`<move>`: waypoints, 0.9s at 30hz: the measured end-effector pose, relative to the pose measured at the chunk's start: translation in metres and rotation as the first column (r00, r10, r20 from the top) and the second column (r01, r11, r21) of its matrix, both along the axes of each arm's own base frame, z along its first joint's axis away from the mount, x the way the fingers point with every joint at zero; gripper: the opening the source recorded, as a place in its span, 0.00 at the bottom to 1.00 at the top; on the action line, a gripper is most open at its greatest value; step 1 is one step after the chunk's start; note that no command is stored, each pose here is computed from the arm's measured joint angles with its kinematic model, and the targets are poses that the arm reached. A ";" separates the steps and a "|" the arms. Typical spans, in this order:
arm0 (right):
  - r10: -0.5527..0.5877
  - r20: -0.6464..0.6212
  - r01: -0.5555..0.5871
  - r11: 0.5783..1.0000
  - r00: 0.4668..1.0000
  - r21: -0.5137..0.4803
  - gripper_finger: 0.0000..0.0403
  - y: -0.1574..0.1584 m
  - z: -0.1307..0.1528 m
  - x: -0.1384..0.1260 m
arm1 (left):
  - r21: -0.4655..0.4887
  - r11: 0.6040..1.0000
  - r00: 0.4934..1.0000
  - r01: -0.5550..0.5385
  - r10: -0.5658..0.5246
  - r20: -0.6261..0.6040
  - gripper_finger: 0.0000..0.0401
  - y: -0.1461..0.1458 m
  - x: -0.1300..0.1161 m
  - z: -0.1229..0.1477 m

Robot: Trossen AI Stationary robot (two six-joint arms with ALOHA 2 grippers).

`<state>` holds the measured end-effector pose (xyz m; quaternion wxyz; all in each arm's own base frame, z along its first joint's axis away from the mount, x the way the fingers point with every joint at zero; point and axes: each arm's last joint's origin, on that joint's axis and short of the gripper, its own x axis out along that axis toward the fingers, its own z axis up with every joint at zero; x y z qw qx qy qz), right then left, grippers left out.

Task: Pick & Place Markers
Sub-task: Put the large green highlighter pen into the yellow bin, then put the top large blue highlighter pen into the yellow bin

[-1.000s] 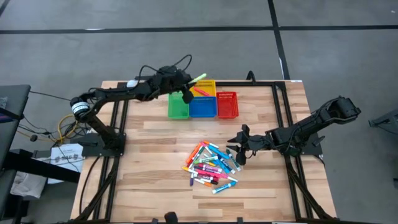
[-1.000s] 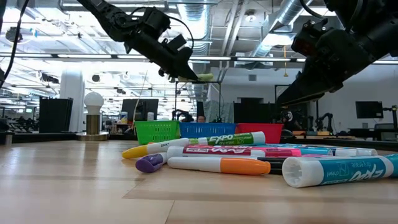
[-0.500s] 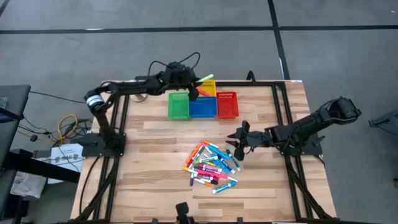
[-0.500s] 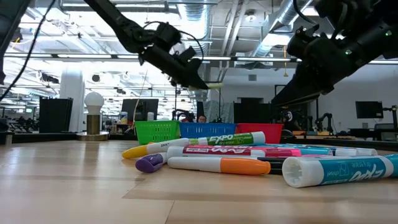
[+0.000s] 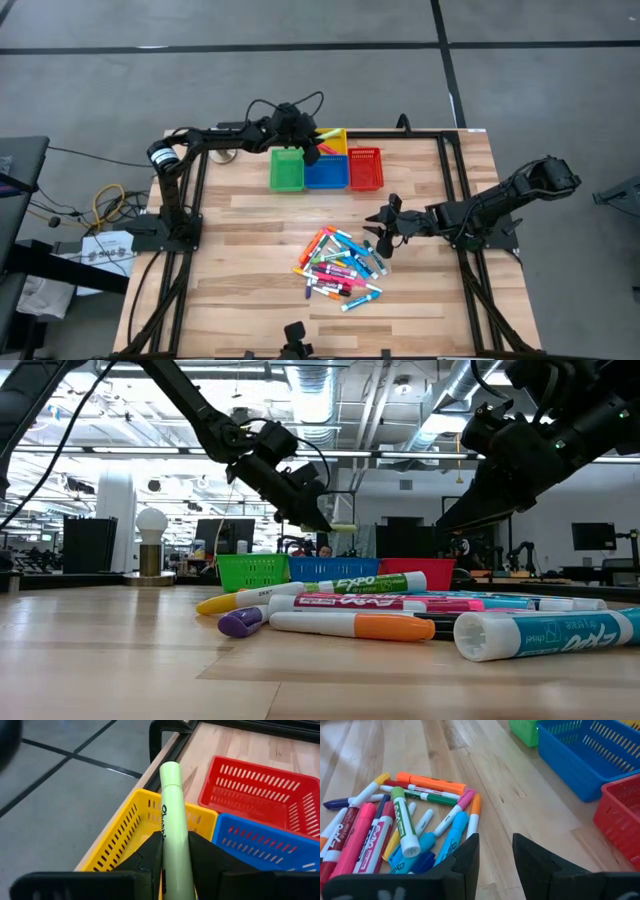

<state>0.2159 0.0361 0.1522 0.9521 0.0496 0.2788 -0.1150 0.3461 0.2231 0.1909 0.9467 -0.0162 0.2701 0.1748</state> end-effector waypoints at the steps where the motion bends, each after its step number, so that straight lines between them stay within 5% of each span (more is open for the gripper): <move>1: 0.000 0.000 0.000 1.000 1.000 0.000 0.27 0.000 0.000 0.000 | 0.000 1.000 1.000 0.000 0.000 0.000 0.20 0.000 0.000 0.000; 27: 0.001 0.000 -0.001 1.000 1.000 0.001 0.27 0.000 0.000 0.000 | 0.009 1.000 1.000 -0.028 0.028 -0.011 0.27 -0.001 -0.001 0.002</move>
